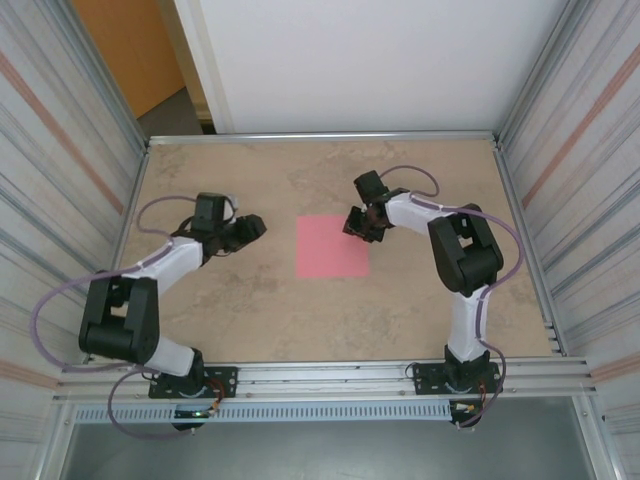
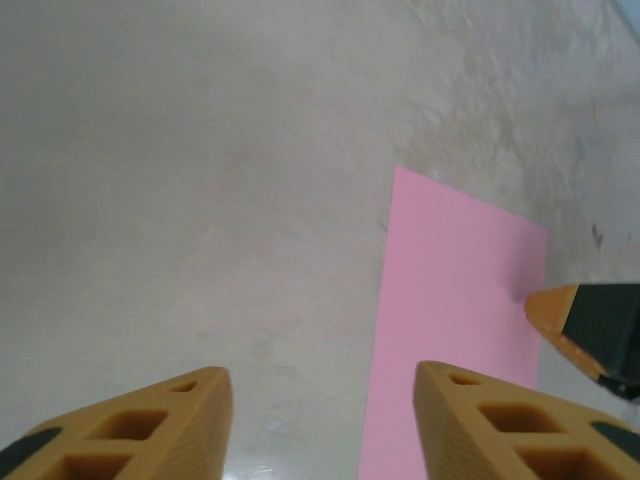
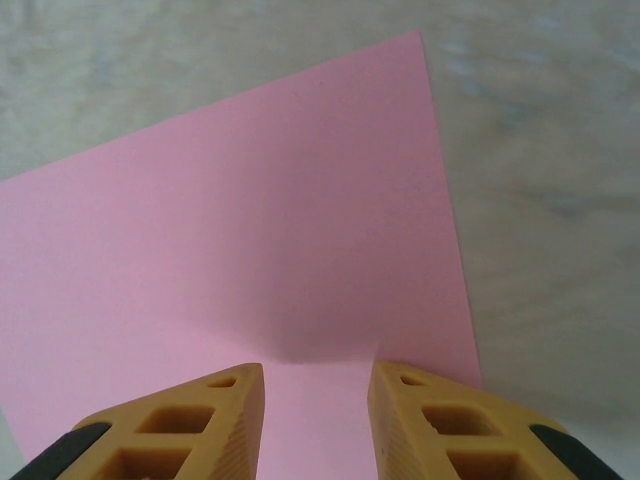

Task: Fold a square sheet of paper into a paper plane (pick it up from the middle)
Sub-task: Move the square sheet of paper to the center of the table, then first fold in half a square sheet of paper at the center of the table.

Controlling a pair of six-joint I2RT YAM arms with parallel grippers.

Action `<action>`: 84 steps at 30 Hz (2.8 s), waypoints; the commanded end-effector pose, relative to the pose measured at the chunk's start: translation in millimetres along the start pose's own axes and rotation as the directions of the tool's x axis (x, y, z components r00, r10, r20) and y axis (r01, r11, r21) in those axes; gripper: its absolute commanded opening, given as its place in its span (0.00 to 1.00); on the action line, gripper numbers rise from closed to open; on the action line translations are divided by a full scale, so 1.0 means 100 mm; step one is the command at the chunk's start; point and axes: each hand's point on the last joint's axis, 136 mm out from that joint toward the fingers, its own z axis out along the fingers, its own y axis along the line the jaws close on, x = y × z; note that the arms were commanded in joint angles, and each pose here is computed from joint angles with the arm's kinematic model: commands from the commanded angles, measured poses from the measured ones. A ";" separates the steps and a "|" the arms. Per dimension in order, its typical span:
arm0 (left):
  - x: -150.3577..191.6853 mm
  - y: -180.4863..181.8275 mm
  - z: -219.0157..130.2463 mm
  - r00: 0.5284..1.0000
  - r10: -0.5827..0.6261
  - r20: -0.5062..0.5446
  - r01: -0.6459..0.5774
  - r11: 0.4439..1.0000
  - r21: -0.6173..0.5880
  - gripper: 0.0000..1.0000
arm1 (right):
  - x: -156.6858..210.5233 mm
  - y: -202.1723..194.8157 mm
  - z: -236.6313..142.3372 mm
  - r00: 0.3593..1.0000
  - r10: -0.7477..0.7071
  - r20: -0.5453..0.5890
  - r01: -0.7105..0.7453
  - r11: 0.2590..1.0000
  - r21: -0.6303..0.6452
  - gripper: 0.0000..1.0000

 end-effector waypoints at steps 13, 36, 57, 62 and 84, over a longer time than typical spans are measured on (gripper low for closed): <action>0.65 -0.80 0.76 0.947 0.074 -0.312 -0.036 0.992 0.124 0.22 | 0.05 -0.33 -0.34 0.996 0.074 -0.052 -0.080 0.990 -0.119 0.28; 0.86 -0.52 1.14 0.903 -0.006 -0.430 0.019 1.000 0.025 0.09 | 0.27 -0.35 0.02 0.985 0.039 -0.168 -0.057 0.993 -0.106 0.19; 0.79 -0.72 1.10 0.928 -0.016 -0.373 0.073 0.987 0.140 0.17 | 0.29 -0.04 0.19 0.982 0.012 -0.188 -0.047 0.983 -0.180 0.19; 0.72 -0.84 1.08 0.939 -0.004 -0.344 0.079 0.976 0.204 0.23 | 0.31 0.04 0.23 0.981 0.007 -0.192 -0.045 0.979 -0.197 0.19; 0.61 -1.06 0.93 0.967 0.063 -0.247 0.026 0.940 0.341 0.69 | 0.40 0.23 0.29 0.976 -0.043 -0.213 -0.010 0.971 -0.239 0.19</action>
